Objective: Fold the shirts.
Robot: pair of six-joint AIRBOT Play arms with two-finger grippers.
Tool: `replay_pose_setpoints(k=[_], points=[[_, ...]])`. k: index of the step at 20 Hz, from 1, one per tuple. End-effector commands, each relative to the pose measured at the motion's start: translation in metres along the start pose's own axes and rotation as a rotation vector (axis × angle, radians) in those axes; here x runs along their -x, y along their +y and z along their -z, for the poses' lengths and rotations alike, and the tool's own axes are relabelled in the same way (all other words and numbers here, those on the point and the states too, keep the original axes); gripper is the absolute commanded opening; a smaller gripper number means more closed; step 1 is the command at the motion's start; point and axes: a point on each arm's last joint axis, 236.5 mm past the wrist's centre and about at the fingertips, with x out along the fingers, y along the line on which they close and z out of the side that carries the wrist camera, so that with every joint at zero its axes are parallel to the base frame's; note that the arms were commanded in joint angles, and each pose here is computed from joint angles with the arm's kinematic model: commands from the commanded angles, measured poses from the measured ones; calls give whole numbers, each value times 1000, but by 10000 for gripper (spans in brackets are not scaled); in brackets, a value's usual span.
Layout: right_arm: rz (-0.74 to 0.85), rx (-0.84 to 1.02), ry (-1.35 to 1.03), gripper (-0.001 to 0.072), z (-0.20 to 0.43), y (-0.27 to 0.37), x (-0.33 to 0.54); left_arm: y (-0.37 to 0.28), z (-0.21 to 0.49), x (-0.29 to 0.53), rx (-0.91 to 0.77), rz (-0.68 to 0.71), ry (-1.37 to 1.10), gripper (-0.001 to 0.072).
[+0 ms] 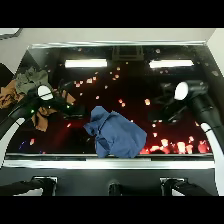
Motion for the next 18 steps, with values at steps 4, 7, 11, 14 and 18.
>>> replay_pose_setpoints(k=[4, 7, 11, 14, 18], points=[[-70, -41, 157, 579, 43, 7, -62, 27, 21, -60, 200, 79, 10, 717], [-128, -36, 145, 687, 40, 20, -61, 22, 14, -74, 220, 102, -4, 715], [-143, -42, 127, 688, 34, 23, -69, 5, 21, -96, 181, 117, 25, 707], [-141, -56, 169, 695, 43, 21, -83, -5, 17, -100, 168, 116, -1, 268], [-192, -143, 212, 673, 44, 31, -111, -9, 17, -99, 156, 119, -6, 33]])
